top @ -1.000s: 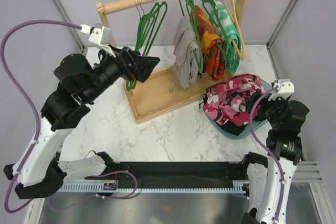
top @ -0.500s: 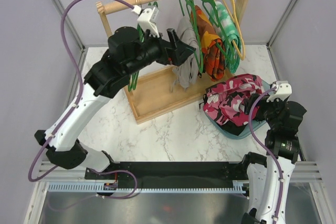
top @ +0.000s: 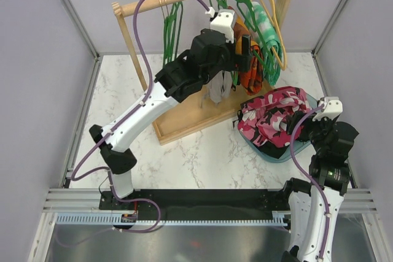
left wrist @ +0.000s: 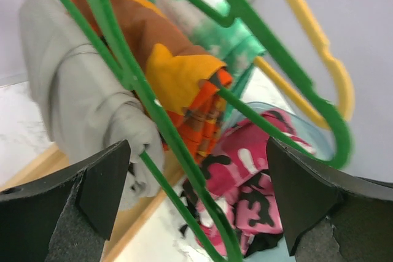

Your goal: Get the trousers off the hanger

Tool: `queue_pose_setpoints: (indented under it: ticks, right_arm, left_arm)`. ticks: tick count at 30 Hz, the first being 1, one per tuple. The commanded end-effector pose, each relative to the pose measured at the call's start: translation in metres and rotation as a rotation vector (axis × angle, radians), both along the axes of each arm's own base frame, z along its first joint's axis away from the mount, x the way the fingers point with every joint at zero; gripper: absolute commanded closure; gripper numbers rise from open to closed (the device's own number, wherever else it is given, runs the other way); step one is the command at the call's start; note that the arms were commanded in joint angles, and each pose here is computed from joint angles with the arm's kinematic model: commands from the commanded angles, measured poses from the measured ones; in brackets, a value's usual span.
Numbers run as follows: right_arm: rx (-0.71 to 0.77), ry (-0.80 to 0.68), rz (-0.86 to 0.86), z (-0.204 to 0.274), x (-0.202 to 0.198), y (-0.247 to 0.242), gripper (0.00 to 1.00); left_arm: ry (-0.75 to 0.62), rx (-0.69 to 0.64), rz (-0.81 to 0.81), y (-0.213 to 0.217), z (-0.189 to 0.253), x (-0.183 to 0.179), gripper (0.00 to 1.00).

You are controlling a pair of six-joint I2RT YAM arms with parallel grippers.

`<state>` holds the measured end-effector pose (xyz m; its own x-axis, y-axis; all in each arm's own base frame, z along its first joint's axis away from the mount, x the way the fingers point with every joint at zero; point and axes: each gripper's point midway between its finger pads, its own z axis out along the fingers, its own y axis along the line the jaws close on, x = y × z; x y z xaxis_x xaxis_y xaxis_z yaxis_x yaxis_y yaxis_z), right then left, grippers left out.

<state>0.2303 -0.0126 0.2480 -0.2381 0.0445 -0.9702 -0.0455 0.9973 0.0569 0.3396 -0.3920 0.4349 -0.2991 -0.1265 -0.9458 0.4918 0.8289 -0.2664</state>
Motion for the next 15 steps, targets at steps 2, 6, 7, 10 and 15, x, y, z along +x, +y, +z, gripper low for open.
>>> queue_pose_setpoints:
  ticks: [2,6,7,10,15]
  right_arm:
    - [-0.010,-0.041,-0.023,0.008,0.003,-0.004,0.02]
    - [-0.010,-0.042,-0.023,0.009,0.002,-0.004,0.02]
    - [-0.010,-0.044,-0.023,0.009,0.002,-0.004,0.02]
    - [-0.010,-0.042,-0.022,0.008,0.002,-0.004,0.02]
    - [-0.010,-0.045,-0.020,0.010,0.002,-0.003,0.02]
  left_arm:
    - [-0.082,0.125,0.158,0.025,0.003,0.023,0.02]
    - [-0.093,0.154,0.190,0.030,0.000,0.028,0.11]
    - [-0.102,0.164,0.194,0.032,0.002,0.028,0.18]
    - [-0.115,0.187,0.206,0.038,0.004,0.027,0.34]
    - [-0.130,0.219,0.220,0.049,0.006,0.025,0.68]
